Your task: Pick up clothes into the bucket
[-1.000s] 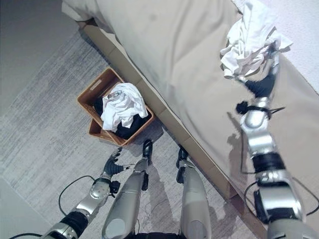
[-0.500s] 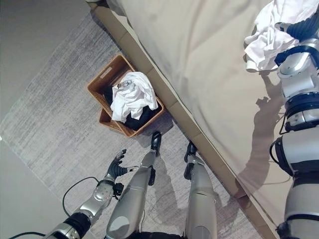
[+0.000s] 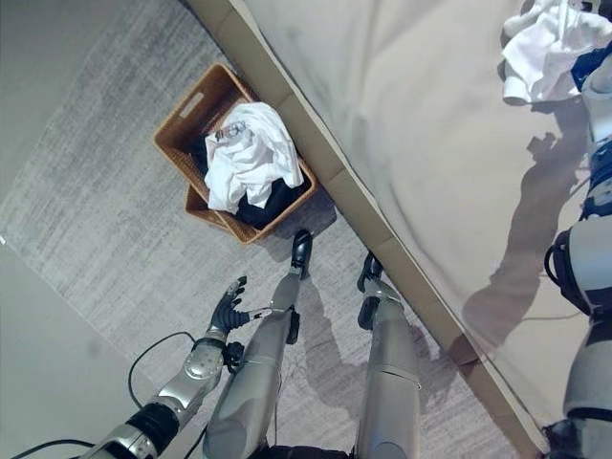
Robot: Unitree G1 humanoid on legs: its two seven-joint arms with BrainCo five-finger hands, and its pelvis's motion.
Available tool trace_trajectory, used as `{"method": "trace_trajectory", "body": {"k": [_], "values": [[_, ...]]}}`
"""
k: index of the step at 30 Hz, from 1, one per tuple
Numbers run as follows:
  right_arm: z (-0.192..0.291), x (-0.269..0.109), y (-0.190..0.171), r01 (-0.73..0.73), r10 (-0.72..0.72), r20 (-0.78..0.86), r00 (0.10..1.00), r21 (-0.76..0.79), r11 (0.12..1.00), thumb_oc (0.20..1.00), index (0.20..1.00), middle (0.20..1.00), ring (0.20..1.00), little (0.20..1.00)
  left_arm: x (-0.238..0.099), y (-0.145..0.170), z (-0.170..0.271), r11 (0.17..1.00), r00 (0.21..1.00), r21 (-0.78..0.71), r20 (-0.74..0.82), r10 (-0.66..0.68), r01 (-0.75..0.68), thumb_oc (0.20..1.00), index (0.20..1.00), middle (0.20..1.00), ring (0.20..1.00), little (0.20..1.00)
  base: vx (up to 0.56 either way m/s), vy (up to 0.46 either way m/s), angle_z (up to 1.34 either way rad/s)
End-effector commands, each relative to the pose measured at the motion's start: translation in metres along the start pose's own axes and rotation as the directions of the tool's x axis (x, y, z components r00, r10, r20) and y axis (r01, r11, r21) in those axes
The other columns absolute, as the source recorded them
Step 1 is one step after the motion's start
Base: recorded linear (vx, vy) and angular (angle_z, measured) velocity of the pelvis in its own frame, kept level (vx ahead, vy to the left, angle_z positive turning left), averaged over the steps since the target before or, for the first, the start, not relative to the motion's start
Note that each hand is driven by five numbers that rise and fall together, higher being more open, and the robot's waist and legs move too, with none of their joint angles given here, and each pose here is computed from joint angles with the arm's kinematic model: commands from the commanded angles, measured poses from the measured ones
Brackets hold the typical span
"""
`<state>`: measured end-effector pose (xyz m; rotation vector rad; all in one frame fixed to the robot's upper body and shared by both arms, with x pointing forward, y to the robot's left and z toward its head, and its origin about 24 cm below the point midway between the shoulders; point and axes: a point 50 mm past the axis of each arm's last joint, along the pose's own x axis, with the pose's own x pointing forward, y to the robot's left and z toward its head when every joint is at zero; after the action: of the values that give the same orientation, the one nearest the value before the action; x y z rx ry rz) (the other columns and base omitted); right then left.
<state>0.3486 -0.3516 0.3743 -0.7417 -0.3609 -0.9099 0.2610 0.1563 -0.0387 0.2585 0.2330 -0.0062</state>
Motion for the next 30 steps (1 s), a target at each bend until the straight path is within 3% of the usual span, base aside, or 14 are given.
{"method": "trace_trajectory", "body": {"k": [1,15,16,17,19,26,30], "values": [[0.004,0.014,-0.044,0.082,-0.081,0.022,0.996,-0.071,0.994,1.000,1.000,1.000,1.000,1.000,0.000,-0.004,0.003,0.999,1.000,-0.033,0.012,-0.013,0.013,1.000,1.000,1.000,1.000,1.000,0.02,-0.016,-0.05],[0.015,0.013,-0.031,-0.003,0.008,0.057,0.998,-0.091,0.996,1.000,1.000,1.000,1.000,1.000,0.000,-0.005,0.011,0.996,0.999,-0.092,0.036,-0.010,0.013,1.000,1.000,1.000,1.000,1.000,0.00,-0.023,-0.03],[0.018,0.012,-0.030,-0.017,0.023,0.069,0.997,-0.093,0.996,0.548,0.548,0.548,0.548,0.548,0.000,-0.005,0.012,0.995,0.999,-0.094,0.040,-0.011,0.014,1.000,1.000,1.000,1.000,1.000,-0.01,-0.032,0.00],[0.020,0.012,-0.029,-0.022,0.030,0.079,0.996,-0.095,0.995,0.501,0.501,0.501,0.501,0.501,0.000,-0.005,0.013,0.995,0.999,-0.097,0.047,-0.015,0.020,1.000,1.000,1.000,1.000,1.000,0.00,0.000,0.00],[0.022,0.012,-0.028,-0.025,0.032,0.088,0.996,-0.085,0.996,0.200,0.200,0.200,0.200,0.200,0.001,-0.007,0.014,0.994,0.999,-0.103,0.052,-0.017,0.022,1.000,1.000,1.000,1.000,1.000,0.00,-0.017,0.00],[0.028,0.009,-0.018,-0.071,0.078,0.125,0.989,-0.062,0.996,0.200,0.200,0.200,0.200,0.200,0.002,-0.008,0.018,0.995,0.998,-0.099,0.065,-0.021,0.027,1.000,1.000,1.000,1.000,1.000,-0.01,-0.033,0.01],[0.035,0.006,-0.010,-0.118,0.111,0.170,0.979,0.030,0.993,0.200,0.200,0.200,0.200,0.200,0.002,-0.008,0.018,0.994,0.998,-0.107,0.064,-0.017,0.024,1.000,1.000,1.000,1.000,1.000,0.00,0.000,0.00]]}}
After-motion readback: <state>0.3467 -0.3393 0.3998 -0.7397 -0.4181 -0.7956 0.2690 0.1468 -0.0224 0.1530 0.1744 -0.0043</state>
